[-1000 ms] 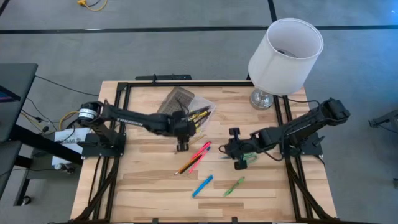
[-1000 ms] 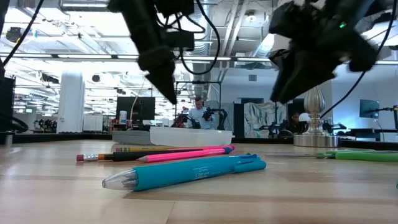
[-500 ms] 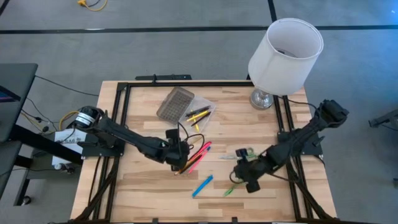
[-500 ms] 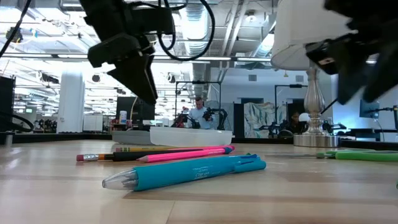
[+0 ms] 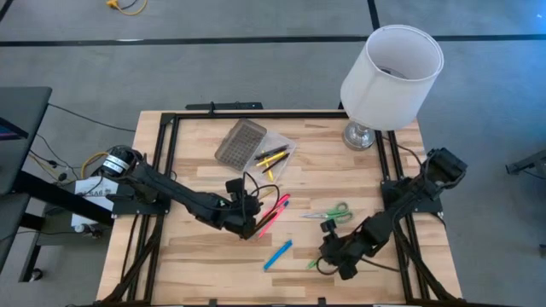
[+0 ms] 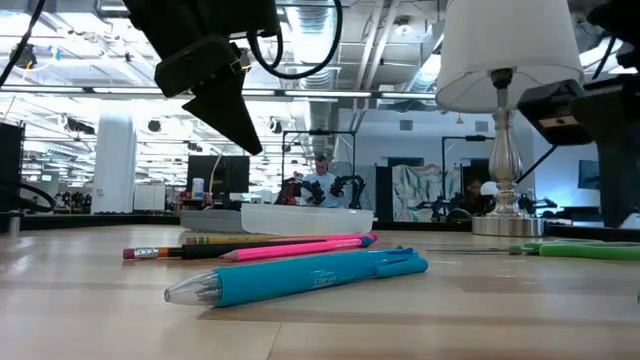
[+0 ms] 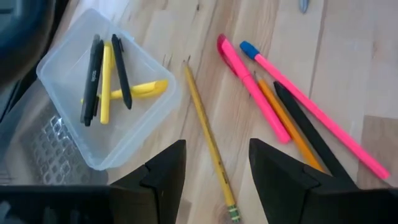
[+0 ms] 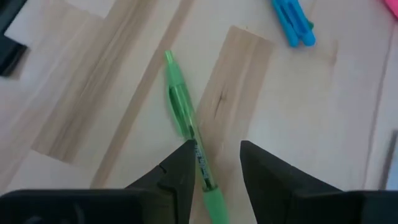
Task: Pick & place school supplies into a supply box
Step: Put the green pen into the supply box
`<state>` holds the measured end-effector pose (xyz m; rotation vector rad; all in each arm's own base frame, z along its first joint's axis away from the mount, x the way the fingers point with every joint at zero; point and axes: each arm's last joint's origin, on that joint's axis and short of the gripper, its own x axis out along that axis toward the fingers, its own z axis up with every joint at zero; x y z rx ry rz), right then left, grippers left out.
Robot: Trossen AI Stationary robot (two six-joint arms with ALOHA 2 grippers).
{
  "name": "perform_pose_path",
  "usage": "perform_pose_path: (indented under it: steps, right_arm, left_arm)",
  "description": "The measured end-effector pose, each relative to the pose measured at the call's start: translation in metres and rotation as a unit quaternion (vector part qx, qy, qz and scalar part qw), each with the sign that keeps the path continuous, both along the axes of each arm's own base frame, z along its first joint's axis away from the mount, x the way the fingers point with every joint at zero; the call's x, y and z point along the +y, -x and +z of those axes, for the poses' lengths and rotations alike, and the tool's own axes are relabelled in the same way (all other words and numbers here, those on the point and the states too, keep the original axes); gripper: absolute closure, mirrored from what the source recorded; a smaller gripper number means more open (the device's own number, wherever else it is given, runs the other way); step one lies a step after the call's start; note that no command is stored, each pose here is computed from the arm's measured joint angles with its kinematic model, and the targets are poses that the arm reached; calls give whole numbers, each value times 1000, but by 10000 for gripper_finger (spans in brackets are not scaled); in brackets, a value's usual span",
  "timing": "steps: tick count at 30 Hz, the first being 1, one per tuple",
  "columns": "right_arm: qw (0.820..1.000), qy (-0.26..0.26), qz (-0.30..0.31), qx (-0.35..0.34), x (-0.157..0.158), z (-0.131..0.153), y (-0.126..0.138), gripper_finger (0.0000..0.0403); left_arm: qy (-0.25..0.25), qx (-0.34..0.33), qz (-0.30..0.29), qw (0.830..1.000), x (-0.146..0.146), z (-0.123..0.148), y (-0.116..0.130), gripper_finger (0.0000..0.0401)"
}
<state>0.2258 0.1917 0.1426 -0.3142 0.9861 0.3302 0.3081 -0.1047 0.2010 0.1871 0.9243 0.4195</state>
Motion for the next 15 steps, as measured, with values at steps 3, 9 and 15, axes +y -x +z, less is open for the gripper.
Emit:
perform_pose_path:
  steps: [3,9,15]
  right_arm:
    - [1000,-6,-2,2,1,-2,-1,282]
    - [1000,-13,-6,4,2,-2,0,282]
    - [1000,-21,0,1,7,-6,-1,282]
  left_arm:
    - [0,-2,0,1000,0,0,0,230]
    - [-11,-8,6,1000,1,1,-1,230]
    - [-13,-9,7,1000,1,1,-1,230]
